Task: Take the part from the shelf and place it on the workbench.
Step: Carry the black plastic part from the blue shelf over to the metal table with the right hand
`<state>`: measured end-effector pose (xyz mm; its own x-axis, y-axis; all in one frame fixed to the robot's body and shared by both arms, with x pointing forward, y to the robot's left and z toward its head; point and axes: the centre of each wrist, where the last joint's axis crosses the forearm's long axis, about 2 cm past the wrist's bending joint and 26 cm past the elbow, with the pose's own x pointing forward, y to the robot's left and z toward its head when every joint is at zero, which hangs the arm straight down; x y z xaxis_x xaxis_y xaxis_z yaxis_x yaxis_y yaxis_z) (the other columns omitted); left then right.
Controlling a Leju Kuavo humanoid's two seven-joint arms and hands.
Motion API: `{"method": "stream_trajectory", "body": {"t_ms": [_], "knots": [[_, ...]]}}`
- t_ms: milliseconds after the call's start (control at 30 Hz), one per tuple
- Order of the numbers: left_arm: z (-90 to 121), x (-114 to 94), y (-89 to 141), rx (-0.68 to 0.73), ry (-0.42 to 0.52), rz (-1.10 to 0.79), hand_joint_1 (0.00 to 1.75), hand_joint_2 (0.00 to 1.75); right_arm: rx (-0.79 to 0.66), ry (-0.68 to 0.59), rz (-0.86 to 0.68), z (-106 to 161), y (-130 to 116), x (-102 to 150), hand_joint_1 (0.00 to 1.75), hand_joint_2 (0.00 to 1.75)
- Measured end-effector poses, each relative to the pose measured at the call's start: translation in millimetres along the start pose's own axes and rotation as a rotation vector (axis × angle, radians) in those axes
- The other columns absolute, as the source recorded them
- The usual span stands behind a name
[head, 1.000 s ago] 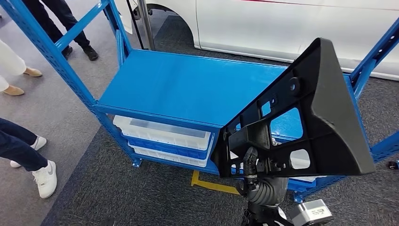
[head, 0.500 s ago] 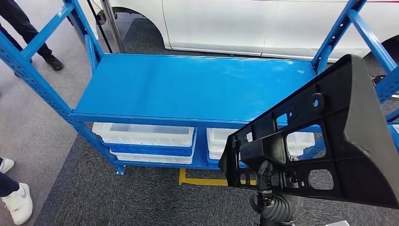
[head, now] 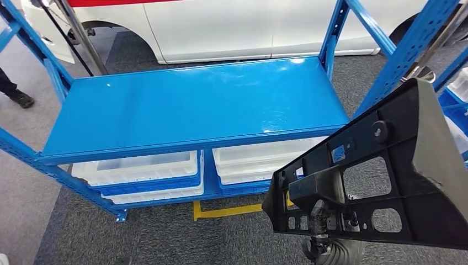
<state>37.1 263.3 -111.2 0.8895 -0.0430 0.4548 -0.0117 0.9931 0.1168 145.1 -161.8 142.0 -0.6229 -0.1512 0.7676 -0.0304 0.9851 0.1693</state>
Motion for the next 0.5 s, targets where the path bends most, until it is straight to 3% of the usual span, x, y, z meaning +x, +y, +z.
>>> {"method": "stream_trajectory", "body": {"t_ms": [500], "knots": [[0.4,-0.1,-1.7,0.001,0.010,0.021,0.00,1.75,0.021,0.023,-0.024,5.6,-5.0,0.2,1.75,1.75]]}}
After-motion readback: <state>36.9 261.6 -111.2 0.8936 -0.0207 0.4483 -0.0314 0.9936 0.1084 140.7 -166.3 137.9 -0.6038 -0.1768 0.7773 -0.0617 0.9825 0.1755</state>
